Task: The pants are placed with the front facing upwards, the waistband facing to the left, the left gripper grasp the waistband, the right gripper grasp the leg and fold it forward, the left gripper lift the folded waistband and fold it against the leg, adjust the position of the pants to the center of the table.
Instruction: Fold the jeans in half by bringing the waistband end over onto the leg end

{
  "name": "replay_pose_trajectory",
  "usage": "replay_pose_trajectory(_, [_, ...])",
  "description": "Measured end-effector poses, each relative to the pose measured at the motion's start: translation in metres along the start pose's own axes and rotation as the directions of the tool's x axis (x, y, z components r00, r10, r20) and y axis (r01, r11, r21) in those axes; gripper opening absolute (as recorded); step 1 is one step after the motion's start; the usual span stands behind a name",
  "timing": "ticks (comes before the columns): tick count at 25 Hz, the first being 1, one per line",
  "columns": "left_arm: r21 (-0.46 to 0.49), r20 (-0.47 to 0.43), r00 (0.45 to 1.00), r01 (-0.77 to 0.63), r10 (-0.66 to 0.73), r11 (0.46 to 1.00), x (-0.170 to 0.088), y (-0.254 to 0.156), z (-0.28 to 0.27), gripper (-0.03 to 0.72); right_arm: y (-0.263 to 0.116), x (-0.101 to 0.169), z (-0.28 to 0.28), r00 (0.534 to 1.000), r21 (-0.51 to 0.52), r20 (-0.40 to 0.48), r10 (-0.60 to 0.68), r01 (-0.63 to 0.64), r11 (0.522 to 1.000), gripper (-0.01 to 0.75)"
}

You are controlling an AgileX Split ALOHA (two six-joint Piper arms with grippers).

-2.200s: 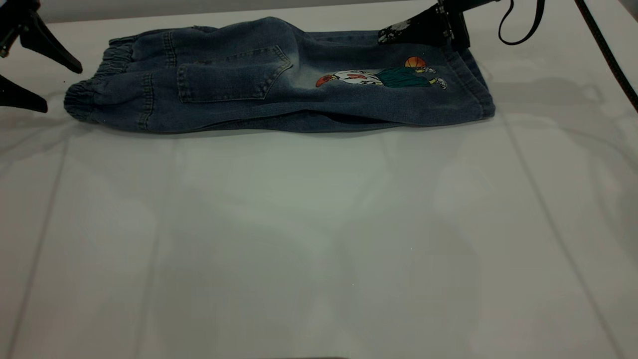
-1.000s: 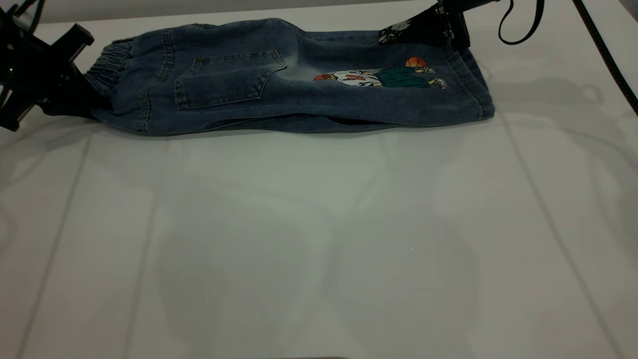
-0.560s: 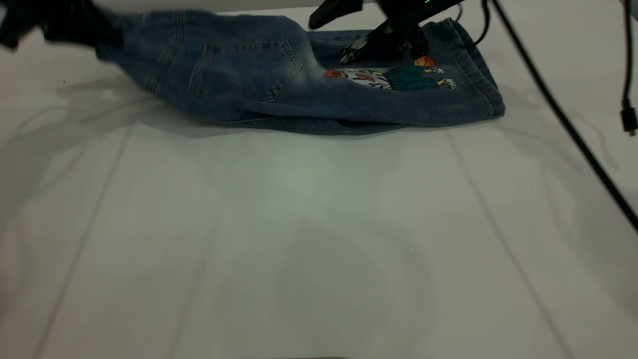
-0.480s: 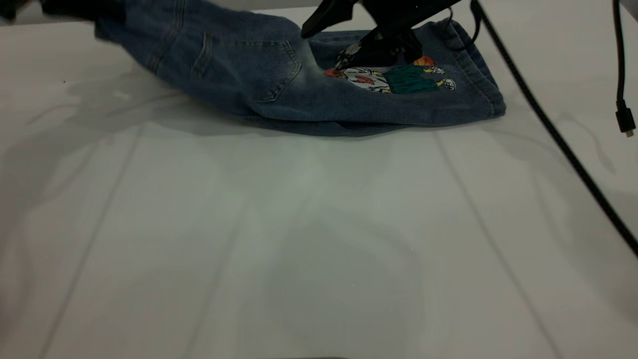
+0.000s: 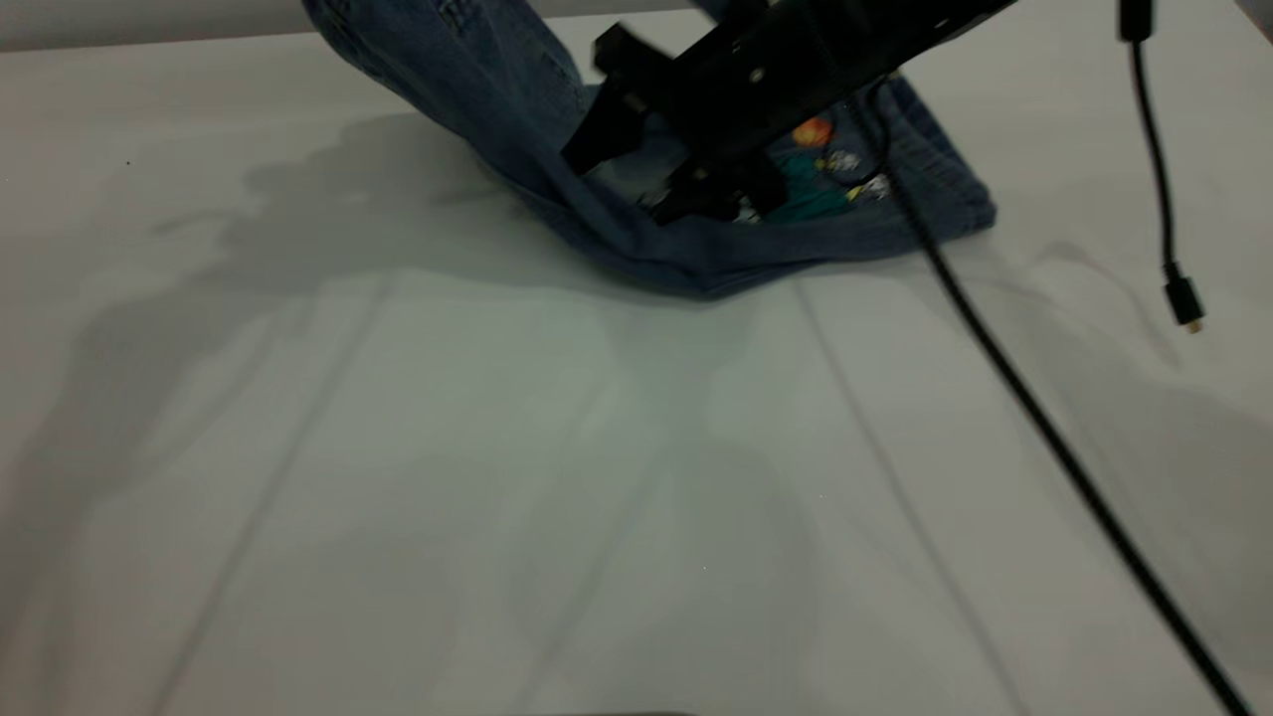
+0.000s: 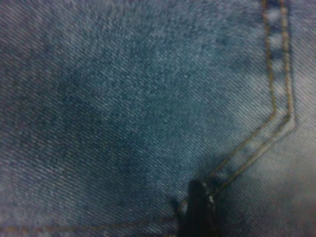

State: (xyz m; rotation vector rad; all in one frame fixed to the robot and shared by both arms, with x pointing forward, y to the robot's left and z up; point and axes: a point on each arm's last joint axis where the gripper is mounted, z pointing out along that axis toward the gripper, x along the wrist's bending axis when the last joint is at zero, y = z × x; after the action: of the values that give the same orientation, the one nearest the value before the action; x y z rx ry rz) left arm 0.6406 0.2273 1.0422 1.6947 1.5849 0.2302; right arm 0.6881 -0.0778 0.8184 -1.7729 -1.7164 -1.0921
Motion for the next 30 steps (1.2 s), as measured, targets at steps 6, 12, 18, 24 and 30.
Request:
replay_pose_trajectory(6, [-0.017,0.026,0.998,-0.057,0.057,0.998,-0.016,0.003,-0.018,0.068,0.003,0.015,-0.003,0.994,0.087,-0.035,-0.099,0.102,0.991,0.451])
replay_pose_trajectory(12, [-0.023,0.026,0.995,-0.099,0.100,0.995,-0.022,0.004,-0.022,0.068,0.032,-0.008,-0.040,0.992,0.108,0.047,-0.117,0.111,0.988,0.450])
replay_pose_trajectory(18, [-0.022,0.067,0.979,-0.193,0.194,0.981,-0.050,-0.003,-0.015,0.068,0.028,-0.026,-0.042,0.978,0.180,0.154,-0.138,0.110,0.978,0.450])
replay_pose_trajectory(24, [-0.088,0.094,0.960,-0.254,0.262,0.963,-0.088,-0.010,-0.004,0.068,0.018,-0.016,-0.025,0.984,0.199,0.118,-0.133,0.108,0.974,0.447])
replay_pose_trajectory(30, [-0.133,0.095,0.954,-0.272,0.286,0.953,-0.105,-0.014,0.005,0.068,0.040,-0.011,-0.053,0.977,0.172,0.139,-0.162,0.137,0.976,0.447])
